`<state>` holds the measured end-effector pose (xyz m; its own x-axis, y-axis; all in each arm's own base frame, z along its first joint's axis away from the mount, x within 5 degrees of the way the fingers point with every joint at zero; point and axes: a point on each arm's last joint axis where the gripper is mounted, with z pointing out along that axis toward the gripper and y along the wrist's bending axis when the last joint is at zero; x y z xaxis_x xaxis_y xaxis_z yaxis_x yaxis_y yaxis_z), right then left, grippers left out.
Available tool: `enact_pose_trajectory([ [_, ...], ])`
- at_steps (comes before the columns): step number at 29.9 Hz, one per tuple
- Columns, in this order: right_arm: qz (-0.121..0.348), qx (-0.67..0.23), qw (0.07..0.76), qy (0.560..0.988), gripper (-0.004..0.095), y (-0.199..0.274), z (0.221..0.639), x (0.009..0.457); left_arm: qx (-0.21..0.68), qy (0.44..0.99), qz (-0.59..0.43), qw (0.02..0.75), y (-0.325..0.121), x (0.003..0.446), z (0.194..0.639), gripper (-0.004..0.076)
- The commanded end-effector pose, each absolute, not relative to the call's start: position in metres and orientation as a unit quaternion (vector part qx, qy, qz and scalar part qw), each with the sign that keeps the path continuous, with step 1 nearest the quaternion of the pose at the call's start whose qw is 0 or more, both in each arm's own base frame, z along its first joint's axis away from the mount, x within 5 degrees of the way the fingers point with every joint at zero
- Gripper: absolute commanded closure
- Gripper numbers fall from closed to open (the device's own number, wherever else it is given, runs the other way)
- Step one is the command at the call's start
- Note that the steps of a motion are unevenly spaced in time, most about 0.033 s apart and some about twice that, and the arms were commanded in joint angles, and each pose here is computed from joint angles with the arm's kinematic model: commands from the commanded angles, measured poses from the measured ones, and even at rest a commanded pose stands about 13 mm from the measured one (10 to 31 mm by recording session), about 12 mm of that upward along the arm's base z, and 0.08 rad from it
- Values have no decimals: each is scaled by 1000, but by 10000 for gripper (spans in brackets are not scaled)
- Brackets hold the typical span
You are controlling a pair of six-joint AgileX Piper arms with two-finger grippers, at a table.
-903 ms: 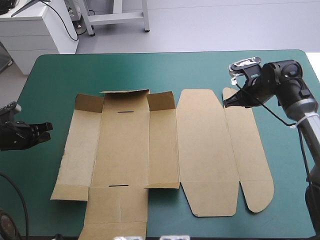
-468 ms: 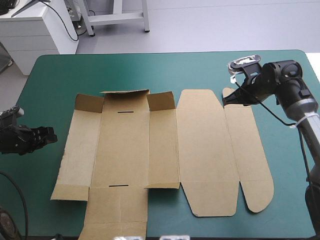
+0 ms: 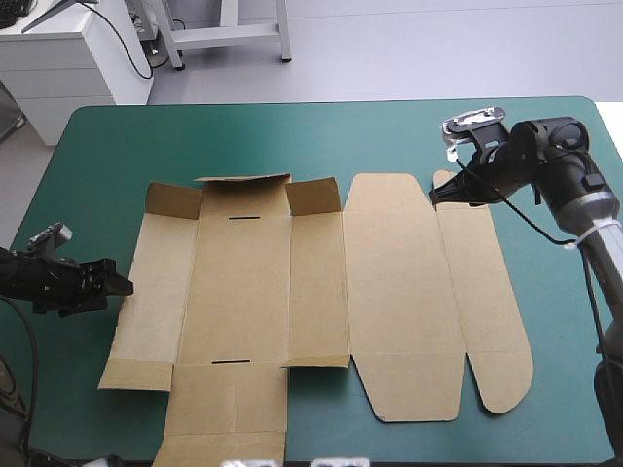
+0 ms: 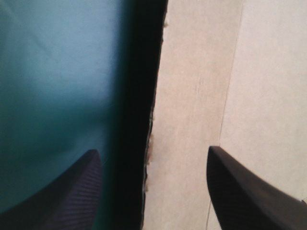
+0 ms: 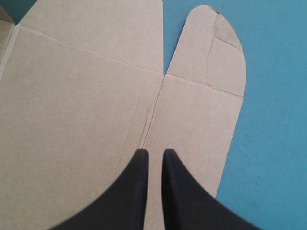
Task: Fold the box
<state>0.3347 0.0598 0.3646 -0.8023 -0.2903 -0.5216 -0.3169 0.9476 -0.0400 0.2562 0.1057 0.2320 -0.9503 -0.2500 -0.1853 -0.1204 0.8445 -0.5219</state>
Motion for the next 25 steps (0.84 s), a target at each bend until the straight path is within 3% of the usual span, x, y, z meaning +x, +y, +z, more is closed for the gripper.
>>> enact_pose_trajectory([
  [1,23,-160,322,933,821,57,389,328,-81,940,-304,135,99,260,241,267],
  [8,23,-160,322,933,821,57,389,328,-96,932,-333,109,100,267,225,267],
  [18,27,-159,327,931,821,57,389,329,-33,939,-334,78,59,286,213,268],
  [25,27,-159,324,932,821,57,389,328,-22,935,-350,48,55,282,213,268],
])
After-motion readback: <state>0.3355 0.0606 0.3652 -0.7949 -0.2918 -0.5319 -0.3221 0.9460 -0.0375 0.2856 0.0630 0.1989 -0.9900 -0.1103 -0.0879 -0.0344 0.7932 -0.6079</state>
